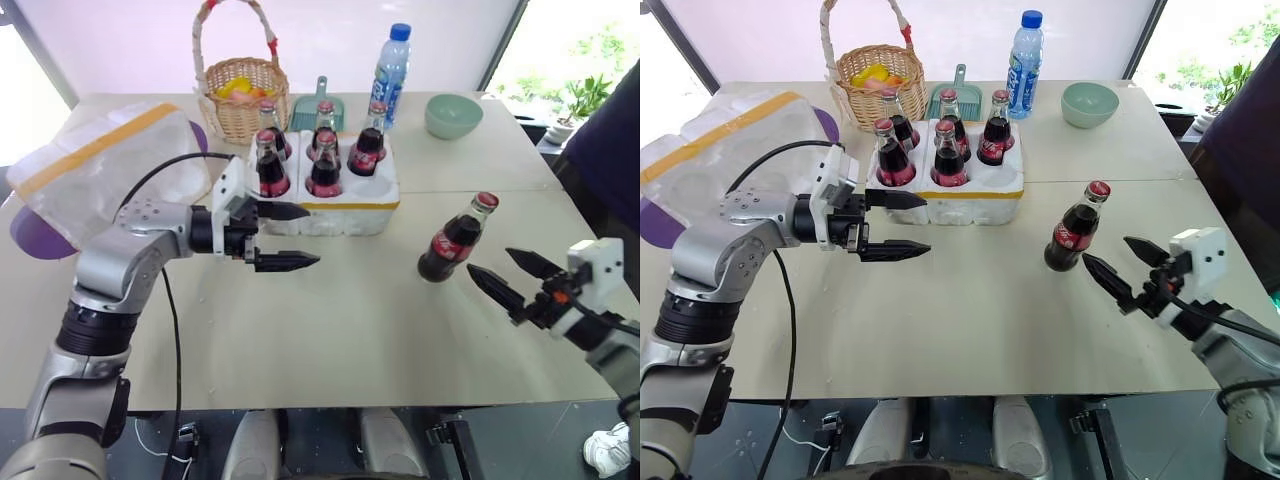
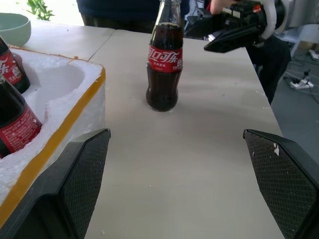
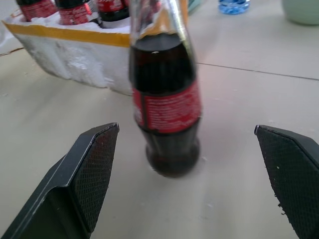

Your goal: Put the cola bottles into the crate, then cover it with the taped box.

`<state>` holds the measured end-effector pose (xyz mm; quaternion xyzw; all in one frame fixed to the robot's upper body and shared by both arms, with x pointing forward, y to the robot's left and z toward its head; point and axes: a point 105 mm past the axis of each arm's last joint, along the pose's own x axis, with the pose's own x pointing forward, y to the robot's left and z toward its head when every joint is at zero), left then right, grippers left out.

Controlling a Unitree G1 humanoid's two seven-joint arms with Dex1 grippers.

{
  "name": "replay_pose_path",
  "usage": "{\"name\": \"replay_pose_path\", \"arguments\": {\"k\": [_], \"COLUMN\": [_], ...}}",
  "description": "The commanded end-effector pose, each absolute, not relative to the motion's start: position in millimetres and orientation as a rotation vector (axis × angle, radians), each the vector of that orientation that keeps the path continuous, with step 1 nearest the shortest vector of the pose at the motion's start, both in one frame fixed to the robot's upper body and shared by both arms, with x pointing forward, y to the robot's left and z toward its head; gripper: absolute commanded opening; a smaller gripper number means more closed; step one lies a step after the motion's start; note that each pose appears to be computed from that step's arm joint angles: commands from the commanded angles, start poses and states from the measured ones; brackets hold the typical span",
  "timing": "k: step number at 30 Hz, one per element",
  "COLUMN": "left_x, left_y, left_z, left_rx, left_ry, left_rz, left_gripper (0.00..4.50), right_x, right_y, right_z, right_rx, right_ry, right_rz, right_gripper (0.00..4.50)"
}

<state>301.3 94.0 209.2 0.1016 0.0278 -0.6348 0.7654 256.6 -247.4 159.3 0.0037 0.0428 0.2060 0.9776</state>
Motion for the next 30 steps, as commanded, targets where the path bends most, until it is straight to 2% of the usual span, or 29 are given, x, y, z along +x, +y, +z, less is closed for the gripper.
{"name": "replay_pose_path", "arguments": {"k": [1,14,19,22,24,26,30], "left_x": [304,317,320,318,317,315,312], "left_y": [93,96,96,94,93,93,93], "left_z": [220,221,216,218,221,223,225], "left_rx": [0.248,0.223,0.228,0.226,0.219,0.22,0.222], "left_ry": [0.01,-0.004,0.005,-0.003,-0.012,-0.019,-0.026], "left_rz": [-1.361,-1.301,-1.296,-1.307,-1.315,-1.322,-1.326], "left_gripper": [4.43,4.43,4.43,4.5,4.5,4.5,4.5], "right_x": [261,288,311,315,312,309,307], "right_y": [-244,-230,-235,-234,-231,-230,-226], "right_z": [167,152,150,151,152,156,189], "right_rx": [-0.004,0.017,0.068,0.069,0.061,0.061,0.087], "right_ry": [0.034,0.055,0.041,0.037,0.042,0.036,-0.061], "right_rz": [0.417,0.475,0.42,0.428,0.455,0.468,0.519], "right_gripper": [4.5,4.5,4.5,3.58,2.7,2.72,2.72]}}
